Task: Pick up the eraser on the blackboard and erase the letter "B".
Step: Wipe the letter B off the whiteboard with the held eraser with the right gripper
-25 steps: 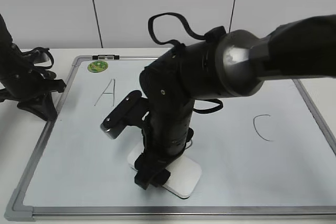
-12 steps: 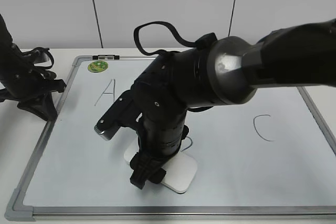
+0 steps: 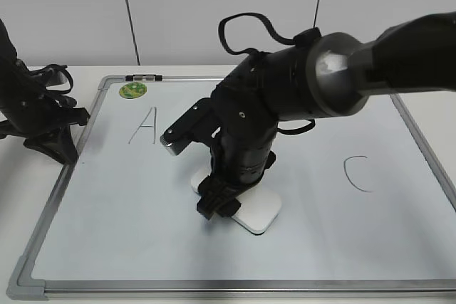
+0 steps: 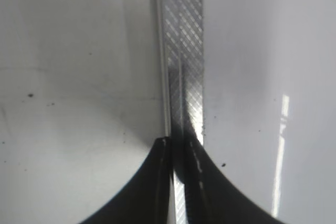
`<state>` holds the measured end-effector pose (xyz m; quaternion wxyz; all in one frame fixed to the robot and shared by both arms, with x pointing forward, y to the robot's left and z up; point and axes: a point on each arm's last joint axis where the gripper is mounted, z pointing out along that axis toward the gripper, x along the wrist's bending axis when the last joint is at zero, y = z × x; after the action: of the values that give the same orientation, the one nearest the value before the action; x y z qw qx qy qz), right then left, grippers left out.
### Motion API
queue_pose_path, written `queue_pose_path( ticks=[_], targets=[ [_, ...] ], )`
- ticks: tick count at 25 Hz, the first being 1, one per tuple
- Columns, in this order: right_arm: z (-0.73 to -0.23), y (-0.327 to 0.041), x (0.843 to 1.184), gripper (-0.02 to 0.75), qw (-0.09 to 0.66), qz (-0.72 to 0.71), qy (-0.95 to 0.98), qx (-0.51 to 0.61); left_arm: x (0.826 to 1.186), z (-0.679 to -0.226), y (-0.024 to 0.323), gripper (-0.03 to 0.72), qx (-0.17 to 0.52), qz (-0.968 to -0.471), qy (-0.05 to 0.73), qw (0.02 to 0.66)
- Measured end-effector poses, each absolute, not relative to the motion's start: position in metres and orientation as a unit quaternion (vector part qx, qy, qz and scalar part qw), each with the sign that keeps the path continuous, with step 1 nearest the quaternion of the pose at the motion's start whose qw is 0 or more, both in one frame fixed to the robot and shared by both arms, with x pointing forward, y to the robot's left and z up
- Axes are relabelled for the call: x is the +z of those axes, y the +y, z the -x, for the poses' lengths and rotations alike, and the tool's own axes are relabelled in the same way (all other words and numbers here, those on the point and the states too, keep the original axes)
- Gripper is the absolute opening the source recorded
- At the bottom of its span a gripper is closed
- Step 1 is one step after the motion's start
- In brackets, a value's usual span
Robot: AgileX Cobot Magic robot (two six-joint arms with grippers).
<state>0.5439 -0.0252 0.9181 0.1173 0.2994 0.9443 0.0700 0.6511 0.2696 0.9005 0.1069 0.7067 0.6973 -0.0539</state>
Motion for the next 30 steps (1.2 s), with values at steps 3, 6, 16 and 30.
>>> queue_pose_path(
  ticks=[3,6,16,30],
  targets=[
    [-0.557,-0.036,0.916,0.534,0.121,-0.319,0.937,0.073,0.901,-0.651,0.270,0.030,-0.054,-0.707,0.697,0.107],
    [-0.568,-0.045,0.912,0.534,0.121,-0.338,0.930,0.075,0.901,-0.651,0.270,0.030,-0.054,-0.707,0.697,0.107],
    [-0.592,-0.078,0.910,0.534,0.119,-0.393,0.909,0.074,0.900,-0.651,0.270,0.031,-0.053,-0.707,0.697,0.107],
    [-0.600,-0.099,0.944,0.533,0.127,-0.407,0.905,0.011,0.900,-0.651,0.270,0.031,-0.054,-0.707,0.697,0.107]
  ],
)
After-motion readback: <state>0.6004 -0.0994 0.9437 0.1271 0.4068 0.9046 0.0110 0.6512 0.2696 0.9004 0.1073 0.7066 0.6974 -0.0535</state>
